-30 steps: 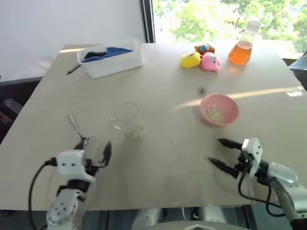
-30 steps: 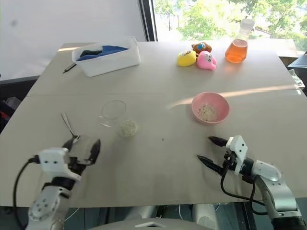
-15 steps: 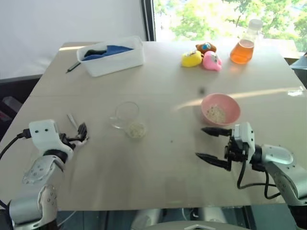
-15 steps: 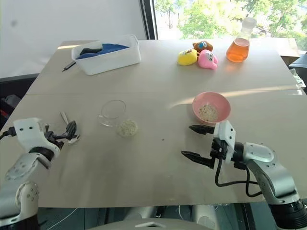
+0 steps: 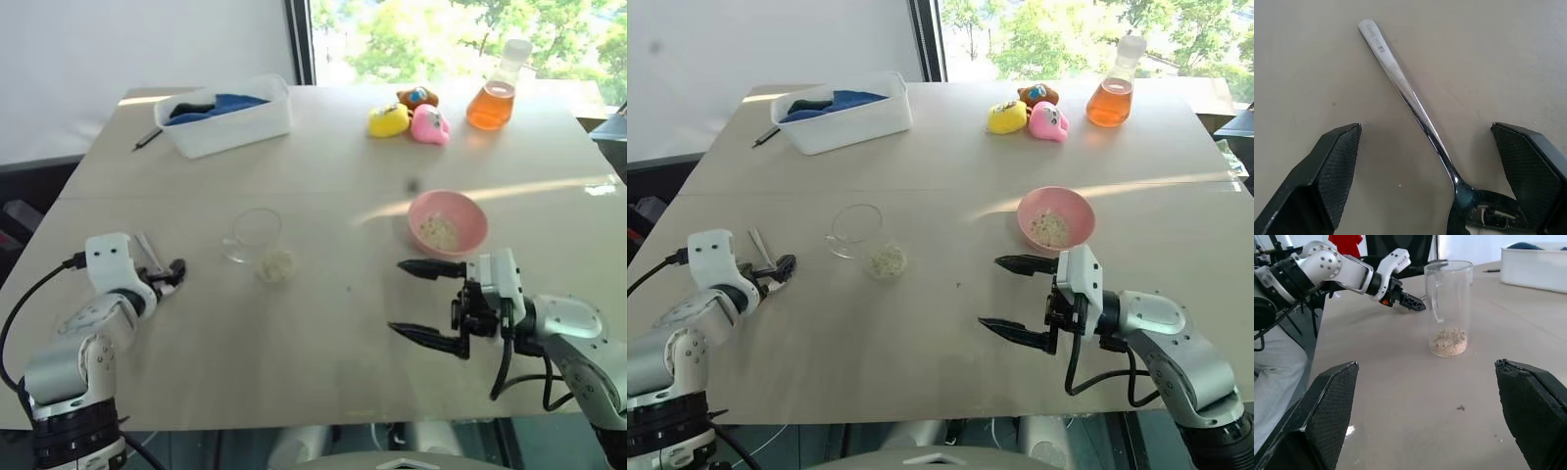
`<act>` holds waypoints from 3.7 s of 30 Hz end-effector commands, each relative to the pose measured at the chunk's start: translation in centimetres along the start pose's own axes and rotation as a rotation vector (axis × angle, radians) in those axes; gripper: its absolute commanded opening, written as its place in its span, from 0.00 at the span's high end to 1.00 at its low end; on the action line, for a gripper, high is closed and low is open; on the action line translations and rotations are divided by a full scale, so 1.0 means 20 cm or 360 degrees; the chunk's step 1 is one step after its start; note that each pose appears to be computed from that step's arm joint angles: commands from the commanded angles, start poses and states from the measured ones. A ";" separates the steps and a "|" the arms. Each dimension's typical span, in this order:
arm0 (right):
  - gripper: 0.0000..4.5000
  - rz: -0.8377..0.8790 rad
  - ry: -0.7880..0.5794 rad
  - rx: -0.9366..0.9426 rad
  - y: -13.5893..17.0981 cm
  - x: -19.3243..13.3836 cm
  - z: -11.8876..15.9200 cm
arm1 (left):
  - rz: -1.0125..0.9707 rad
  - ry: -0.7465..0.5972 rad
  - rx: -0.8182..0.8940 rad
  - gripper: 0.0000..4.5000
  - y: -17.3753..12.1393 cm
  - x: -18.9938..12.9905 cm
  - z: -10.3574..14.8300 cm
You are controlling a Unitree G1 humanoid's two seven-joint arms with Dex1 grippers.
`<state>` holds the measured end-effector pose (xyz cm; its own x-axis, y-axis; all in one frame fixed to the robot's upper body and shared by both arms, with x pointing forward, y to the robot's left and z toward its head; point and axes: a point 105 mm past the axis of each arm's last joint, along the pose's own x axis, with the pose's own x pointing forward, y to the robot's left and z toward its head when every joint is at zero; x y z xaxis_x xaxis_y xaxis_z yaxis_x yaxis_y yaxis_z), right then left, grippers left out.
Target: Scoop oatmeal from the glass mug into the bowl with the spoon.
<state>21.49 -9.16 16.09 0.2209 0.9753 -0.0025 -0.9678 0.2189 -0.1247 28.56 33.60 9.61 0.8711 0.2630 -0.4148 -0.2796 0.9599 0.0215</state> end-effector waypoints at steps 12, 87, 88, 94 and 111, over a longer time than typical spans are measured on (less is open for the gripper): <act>0.00 0.0014 -0.0021 -0.0103 0.00 0.00 0.04 | 0.0144 0.0348 -0.0111 0.99 0.07 -0.05 -0.28; 0.56 0.0021 -0.0374 0.0984 -0.09 0.28 0.25 | -0.2210 -0.0647 0.0532 1.00 -1.05 -0.71 -0.04; 0.67 0.0028 -0.0369 0.0982 -0.09 0.29 0.25 | -0.2219 -0.0639 0.0530 1.00 -1.05 -0.71 -0.05; 0.99 0.0028 -0.0359 0.0977 -0.09 0.29 0.24 | -0.2235 -0.0620 0.0535 1.00 -1.05 -0.72 -0.06; 0.99 0.0123 -0.0135 0.0792 -0.09 0.27 0.19 | -0.2299 -0.0590 0.0548 1.00 -1.07 -0.72 -0.03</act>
<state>24.65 -4.77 19.96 0.2053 0.9733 0.1026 -0.9088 0.1507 0.3891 21.91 9.53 13.33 0.3953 -0.9161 -0.0663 0.9182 0.3961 0.0020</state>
